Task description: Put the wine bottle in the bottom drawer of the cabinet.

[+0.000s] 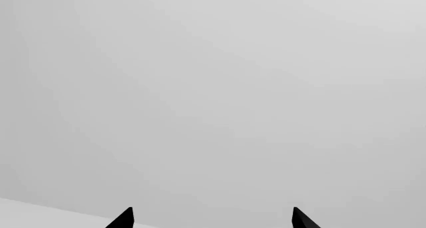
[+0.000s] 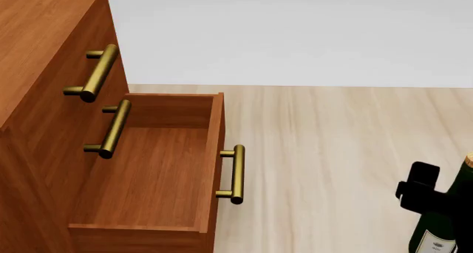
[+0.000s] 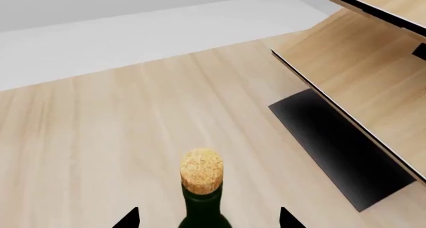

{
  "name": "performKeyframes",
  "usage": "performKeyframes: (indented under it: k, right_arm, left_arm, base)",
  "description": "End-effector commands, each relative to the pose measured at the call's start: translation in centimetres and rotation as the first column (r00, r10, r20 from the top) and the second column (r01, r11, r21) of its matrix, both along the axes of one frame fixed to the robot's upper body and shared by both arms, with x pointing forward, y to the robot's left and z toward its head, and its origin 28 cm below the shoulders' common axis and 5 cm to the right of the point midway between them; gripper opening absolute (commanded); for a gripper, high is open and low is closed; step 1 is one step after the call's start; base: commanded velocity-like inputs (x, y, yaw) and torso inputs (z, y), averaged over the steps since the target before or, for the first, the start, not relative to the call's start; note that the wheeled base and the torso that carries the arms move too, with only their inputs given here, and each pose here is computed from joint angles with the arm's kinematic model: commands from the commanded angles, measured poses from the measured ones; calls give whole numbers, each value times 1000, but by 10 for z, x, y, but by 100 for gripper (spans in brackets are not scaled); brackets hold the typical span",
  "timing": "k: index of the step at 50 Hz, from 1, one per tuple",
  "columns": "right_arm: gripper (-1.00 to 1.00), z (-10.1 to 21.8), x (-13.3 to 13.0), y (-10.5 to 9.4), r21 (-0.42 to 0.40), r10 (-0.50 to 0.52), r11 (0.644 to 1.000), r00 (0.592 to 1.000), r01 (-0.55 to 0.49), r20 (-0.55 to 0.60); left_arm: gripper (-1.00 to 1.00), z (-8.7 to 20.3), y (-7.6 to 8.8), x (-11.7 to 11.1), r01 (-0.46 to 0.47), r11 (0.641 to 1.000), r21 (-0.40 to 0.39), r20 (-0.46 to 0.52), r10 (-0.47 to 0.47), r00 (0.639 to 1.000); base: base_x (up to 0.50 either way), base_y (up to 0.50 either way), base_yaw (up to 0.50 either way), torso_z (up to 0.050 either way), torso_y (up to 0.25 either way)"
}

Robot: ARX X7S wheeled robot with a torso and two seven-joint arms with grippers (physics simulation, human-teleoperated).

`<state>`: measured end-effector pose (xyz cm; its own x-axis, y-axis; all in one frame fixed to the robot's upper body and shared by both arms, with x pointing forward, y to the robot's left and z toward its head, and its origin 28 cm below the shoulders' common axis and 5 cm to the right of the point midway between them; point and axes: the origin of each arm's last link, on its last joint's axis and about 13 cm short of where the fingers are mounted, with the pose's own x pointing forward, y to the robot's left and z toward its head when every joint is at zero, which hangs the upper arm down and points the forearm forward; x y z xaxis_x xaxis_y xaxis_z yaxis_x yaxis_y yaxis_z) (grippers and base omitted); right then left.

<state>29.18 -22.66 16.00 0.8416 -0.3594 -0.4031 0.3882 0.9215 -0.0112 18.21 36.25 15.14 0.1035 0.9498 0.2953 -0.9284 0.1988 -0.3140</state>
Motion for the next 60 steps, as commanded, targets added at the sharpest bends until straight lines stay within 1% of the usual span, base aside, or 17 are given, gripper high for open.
performKeyframes:
  k: [1, 9, 24, 25, 46, 49, 56, 58, 60]
  right_arm:
    - [100, -1, 7, 0, -5, -4, 1000, 1000, 3, -10]
    - [100, -9, 9, -2, 2, -10, 1000, 1000, 10, -24]
    - [100, -14, 13, -3, 3, -15, 1000, 999, 15, -30]
    - [-100, -13, 12, -3, 0, -16, 1000, 1000, 16, -25]
    - [-100, 6, 4, 1, -31, 9, 999, 1000, -8, 17]
    - [-100, 16, 1, 3, -39, 16, 999, 999, -15, 38]
    - [-100, 42, -7, 8, -87, 31, 996, 996, -23, 88]
    - [-100, 54, -11, 10, -122, 48, 992, 992, -34, 113]
    - [-100, 61, -13, 12, -123, 53, 992, 991, -38, 124]
  left_arm:
    - [100, -1, 1, 0, 1, 1000, 1, 3, -1, 1000]
    - [100, 0, 0, 0, 1, 1000, 0, 5, -1, 1000]
    - [100, -2, 1, 1, 3, 1000, 0, 6, -3, 1000]
    - [100, -1, 1, 1, 3, 1000, 0, 6, -3, 1000]
    - [100, 0, 0, 1, 5, 1000, 3, 3, -5, 1000]
    - [100, 0, 0, 1, 6, 1000, 4, 2, -6, 1000]
    - [100, 1, -1, 0, 9, 1000, 6, 1, -9, 1000]
    - [100, 2, -2, -1, 9, 1000, 5, 1, -9, 1000]
    - [100, 0, -1, 0, 10, 1000, 5, 0, -10, 1000]
  base:
    - [0, 0, 0, 0, 0]
    - [0, 0, 0, 0, 0]
    - [0, 0, 0, 0, 0]
    - [0, 0, 0, 0, 0]
    - [0, 0, 0, 0, 0]
    - [0, 0, 0, 0, 0]
    - [0, 0, 0, 0, 1]
    - [0, 0, 0, 0, 0]
    - [0, 0, 0, 0, 0]
